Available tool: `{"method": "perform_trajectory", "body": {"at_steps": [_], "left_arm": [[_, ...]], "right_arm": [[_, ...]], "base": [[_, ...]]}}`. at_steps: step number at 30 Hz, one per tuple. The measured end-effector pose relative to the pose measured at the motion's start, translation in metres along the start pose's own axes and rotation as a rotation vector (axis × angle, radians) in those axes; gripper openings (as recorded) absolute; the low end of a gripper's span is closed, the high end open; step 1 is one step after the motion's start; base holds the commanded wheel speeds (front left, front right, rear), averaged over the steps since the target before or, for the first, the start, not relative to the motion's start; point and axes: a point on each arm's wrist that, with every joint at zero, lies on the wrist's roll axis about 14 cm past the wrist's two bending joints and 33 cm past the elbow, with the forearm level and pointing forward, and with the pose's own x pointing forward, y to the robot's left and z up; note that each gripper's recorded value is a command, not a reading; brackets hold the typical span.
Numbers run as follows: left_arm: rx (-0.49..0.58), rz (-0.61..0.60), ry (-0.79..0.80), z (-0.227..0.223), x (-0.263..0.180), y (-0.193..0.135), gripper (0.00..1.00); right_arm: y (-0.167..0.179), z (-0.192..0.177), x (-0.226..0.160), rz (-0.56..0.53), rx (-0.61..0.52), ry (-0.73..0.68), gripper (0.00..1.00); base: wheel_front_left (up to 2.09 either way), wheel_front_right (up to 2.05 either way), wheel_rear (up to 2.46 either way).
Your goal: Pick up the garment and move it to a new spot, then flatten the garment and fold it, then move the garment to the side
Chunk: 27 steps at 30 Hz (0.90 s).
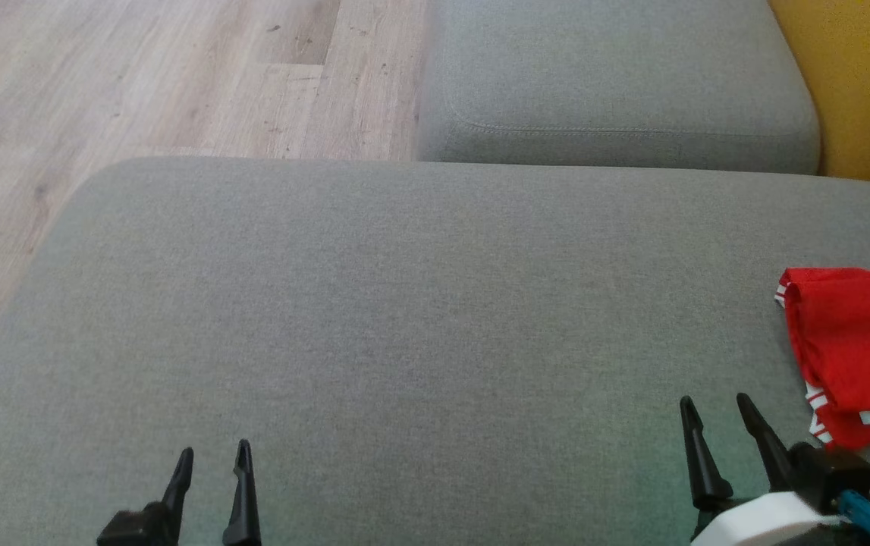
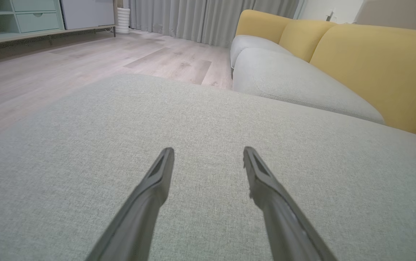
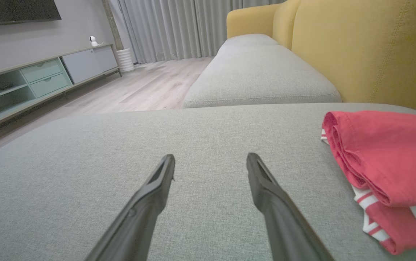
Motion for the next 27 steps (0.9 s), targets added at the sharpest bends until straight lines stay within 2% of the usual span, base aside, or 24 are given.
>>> {"method": "perform_trajectory", "body": {"at_steps": [11,12,19,27], "left_arm": [[-0.024,-0.024,0.019,-0.005,0.000,-0.006,1.00],[-0.031,-0.024,0.020,-0.005,-0.001,-0.006,0.00],[-0.043,0.021,0.139,-0.046,-0.016,0.001,0.00],[-0.124,0.020,0.172,-0.051,-0.013,-0.002,0.00]], "right_arm": [[-0.003,0.002,-0.004,-0.011,0.002,-0.017,1.00],[-0.003,0.002,-0.004,-0.011,0.002,-0.018,0.00],[-0.007,-0.043,-0.018,-0.033,0.027,0.121,0.00],[-0.012,-0.046,-0.020,-0.060,0.123,0.125,0.00]], "base": [[0.00,0.00,0.00],[0.00,0.00,0.00],[0.00,0.00,0.00],[0.00,0.00,0.00]]}}
